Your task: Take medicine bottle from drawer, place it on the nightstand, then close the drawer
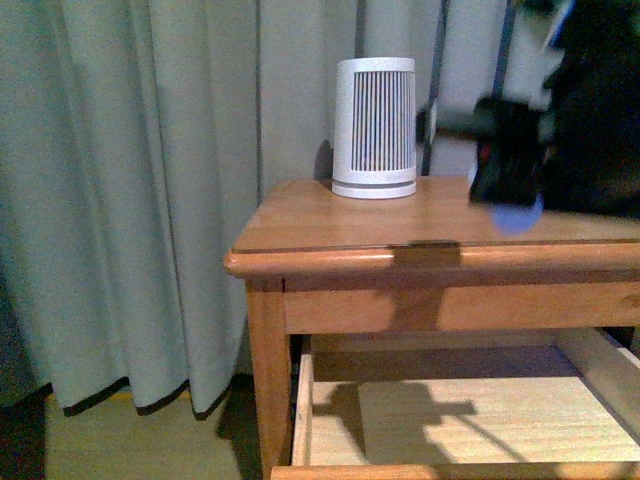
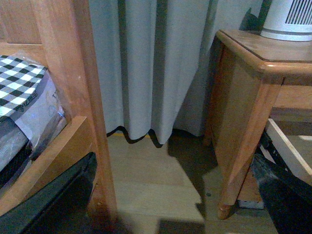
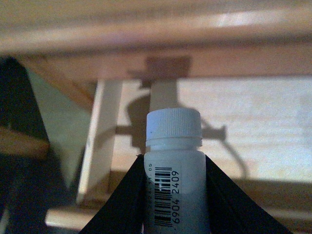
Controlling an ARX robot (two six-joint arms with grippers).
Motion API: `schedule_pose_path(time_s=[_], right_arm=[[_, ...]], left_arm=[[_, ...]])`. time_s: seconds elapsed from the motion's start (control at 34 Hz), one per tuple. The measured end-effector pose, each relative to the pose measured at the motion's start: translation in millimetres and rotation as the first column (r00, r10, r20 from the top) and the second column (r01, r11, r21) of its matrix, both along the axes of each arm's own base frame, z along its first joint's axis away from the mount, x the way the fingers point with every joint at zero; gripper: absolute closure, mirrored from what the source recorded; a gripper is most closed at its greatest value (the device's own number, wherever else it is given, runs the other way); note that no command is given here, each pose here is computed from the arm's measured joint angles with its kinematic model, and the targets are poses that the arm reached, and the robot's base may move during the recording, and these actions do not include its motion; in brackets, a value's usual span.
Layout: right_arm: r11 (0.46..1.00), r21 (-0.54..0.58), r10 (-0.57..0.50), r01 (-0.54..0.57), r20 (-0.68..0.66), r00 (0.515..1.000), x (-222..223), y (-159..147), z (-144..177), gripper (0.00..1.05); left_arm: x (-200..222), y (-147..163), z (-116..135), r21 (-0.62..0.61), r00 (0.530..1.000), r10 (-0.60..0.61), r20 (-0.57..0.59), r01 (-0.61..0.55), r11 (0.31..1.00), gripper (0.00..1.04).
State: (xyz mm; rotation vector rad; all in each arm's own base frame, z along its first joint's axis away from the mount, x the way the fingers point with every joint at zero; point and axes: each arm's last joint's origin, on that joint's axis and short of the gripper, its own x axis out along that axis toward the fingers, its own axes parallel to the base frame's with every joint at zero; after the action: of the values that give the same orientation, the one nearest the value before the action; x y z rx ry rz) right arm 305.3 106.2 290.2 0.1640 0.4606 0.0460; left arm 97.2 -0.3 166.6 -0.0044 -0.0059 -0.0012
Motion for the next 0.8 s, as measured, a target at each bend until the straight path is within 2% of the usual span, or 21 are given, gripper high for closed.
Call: schedule_pose_path(time_s=[0.15,0.24,0.32,0.47,0.74,0.8], right_arm=[[0.993,-0.069,-0.079,0.096,0.213,0.974,25.2,-35.4,58.1,0.75],[0.985,-0.094,-0.124,0.147,0.217,0.968,55.9,-54.5,66.0,0.75],[0.978,-0.115,-0.15,0.175,0.198,0.969,81.0,-65.5,61.0,0.75],[0.968,-0.145,-0.193,0.203,0.074,0.978,136.6,-83.5,25.7,0.75],[0.96,-0.171,-0.23,0.22,-0.044,0.972,167.4,-84.4,-18.8,0.75],[0.958,-0.178,-0.238,0.226,-0.049,0.97,168.3,-84.6,-21.6,0.68]], left_arm=[[0.0,0.0,0.0,0.0,1.0,0.0,0.0,0.0,1.0,0.07],[0.0,0.0,0.0,0.0,1.0,0.0,0.0,0.0,1.0,0.07],[0.0,0.0,0.0,0.0,1.0,0.0,0.0,0.0,1.0,0.07],[0.0,0.0,0.0,0.0,1.0,0.0,0.0,0.0,1.0,0.07],[0.0,0.0,0.0,0.0,1.0,0.0,0.0,0.0,1.0,0.07],[0.0,0.0,0.0,0.0,1.0,0.0,0.0,0.0,1.0,0.07]])
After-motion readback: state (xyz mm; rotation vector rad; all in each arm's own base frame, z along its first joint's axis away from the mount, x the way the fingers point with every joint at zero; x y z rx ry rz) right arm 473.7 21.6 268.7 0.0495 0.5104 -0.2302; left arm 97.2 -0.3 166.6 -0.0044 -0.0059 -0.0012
